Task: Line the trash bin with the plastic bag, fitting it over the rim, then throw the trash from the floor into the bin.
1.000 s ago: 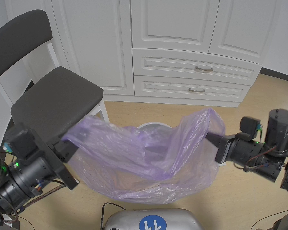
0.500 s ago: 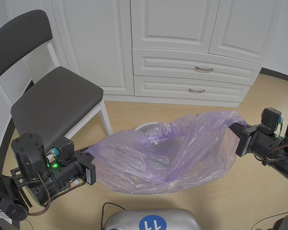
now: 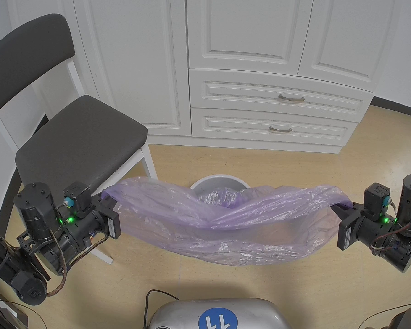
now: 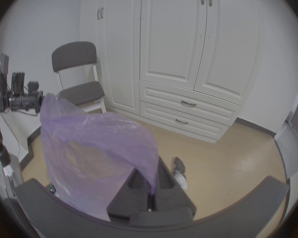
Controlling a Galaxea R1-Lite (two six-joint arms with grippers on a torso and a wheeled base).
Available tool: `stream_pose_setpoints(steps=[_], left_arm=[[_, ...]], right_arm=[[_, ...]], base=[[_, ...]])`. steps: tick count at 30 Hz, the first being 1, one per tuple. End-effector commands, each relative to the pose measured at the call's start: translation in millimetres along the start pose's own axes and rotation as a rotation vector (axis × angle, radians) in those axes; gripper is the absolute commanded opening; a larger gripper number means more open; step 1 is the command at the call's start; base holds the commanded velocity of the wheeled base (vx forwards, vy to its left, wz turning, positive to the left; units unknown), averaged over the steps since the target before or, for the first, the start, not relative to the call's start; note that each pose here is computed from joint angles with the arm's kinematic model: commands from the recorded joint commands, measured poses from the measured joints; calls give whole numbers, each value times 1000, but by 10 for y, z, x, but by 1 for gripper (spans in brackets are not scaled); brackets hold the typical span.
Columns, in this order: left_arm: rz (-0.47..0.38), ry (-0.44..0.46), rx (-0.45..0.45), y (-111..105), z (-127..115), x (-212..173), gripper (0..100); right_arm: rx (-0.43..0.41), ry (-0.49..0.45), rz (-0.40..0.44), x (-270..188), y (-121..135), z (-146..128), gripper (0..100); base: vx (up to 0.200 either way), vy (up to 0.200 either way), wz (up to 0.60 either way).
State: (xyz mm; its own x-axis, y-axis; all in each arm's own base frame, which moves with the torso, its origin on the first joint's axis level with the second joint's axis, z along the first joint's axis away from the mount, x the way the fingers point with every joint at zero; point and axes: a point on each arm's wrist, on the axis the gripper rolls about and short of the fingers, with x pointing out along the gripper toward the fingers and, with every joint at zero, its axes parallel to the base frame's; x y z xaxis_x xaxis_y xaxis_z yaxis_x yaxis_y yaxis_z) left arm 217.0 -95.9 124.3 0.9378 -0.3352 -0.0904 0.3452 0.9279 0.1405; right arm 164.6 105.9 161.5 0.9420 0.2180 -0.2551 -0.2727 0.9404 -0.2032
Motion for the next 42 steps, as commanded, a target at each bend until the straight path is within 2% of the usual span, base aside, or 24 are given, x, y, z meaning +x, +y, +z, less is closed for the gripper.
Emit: stream_pose_setpoints(steps=[1,9,26,35,42], left_arm=[[-2,-27,23,113,39,-136,0],[6,-44,22,161,78,-177,0],[39,-53,19,360,75,-178,0],[43,-62,17,457,77,-184,0],[28,-66,18,427,83,-181,0]], right_arm=[[-46,22,-28,-40,-37,-82,0],[-58,30,-56,-61,-102,-113,0],[-142,66,-119,-108,-259,-213,0],[-160,77,-121,-120,-265,-245,0],[-160,75,-119,-114,-259,-238,0]], base=[[0,0,0],[0,0,0],[0,0,0],[0,0,0],[0,0,0]])
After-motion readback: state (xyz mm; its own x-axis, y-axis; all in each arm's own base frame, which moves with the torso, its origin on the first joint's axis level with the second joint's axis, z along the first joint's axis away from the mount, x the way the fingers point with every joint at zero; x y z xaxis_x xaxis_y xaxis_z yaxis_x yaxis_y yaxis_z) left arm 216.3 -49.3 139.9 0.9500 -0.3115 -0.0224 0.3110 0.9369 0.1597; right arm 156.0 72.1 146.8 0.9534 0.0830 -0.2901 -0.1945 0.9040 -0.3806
